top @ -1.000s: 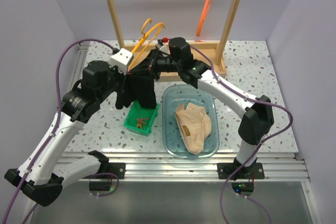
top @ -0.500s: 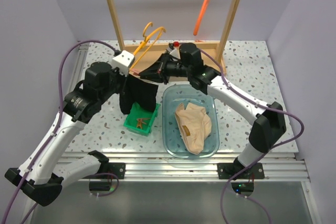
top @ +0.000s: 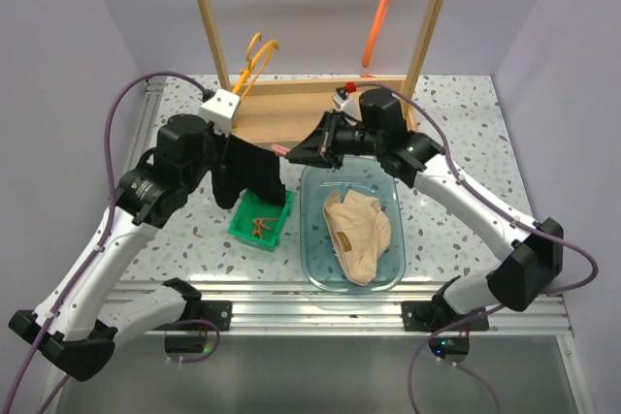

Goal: Remove the underwear clipped to the hanger

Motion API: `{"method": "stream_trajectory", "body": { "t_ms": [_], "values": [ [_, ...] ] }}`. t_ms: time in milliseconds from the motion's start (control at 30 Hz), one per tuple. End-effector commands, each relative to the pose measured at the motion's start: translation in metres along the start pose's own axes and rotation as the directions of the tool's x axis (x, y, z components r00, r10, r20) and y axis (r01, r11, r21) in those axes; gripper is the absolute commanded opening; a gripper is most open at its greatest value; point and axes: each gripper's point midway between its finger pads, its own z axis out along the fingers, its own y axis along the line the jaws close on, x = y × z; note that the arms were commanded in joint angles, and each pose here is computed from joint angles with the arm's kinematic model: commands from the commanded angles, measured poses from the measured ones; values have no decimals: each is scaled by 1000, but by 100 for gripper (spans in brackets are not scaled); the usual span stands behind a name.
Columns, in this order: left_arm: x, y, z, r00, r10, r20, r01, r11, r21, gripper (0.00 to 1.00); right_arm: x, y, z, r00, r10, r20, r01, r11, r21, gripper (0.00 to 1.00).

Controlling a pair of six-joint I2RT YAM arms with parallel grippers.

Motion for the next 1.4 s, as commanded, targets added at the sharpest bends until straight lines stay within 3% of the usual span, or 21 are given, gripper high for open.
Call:
{"method": "stream_trajectory", "body": {
  "t_ms": [0, 233, 600, 767, 900, 1000, 1133, 1300, 1367],
  "values": [
    [-40, 27, -12, 988, -83, 134, 98, 988, -117, 0, 35, -47, -26, 986, -139, -89, 152, 975, 163, 0],
    [-47, 12, -9, 978, -155, 138, 162, 986, -38, 0, 95, -98, 13, 936, -269, -227, 330, 894, 304, 0],
    [-57, 12, -23, 966, -202, 161, 206, 979, -7, 0, 76, -120, 60, 899, -396, -190, 439, 803, 403, 0],
    [-56, 7, -21, 964, -218, 154, 218, 976, 12, 0, 80, -112, 69, 910, -373, -181, 414, 838, 356, 53],
    [-54, 5, -19, 965, -216, 146, 216, 976, 19, 0, 75, -103, 58, 915, -377, -145, 404, 845, 350, 78],
    [-53, 3, -16, 966, -216, 144, 215, 976, 24, 0, 69, -98, 47, 921, -369, -125, 389, 853, 348, 84],
    [-53, -1, -15, 967, -214, 142, 209, 977, 44, 0, 53, -73, 30, 926, -374, -54, 372, 880, 294, 84],
    [-45, -12, -13, 974, -198, 113, 187, 978, 96, 0, 9, -13, -18, 898, -422, 123, 391, 895, 215, 84],
    [-40, -17, -12, 975, -199, 97, 188, 976, 112, 0, 3, -10, -26, 899, -422, 114, 391, 893, 224, 84]
  ]
}}
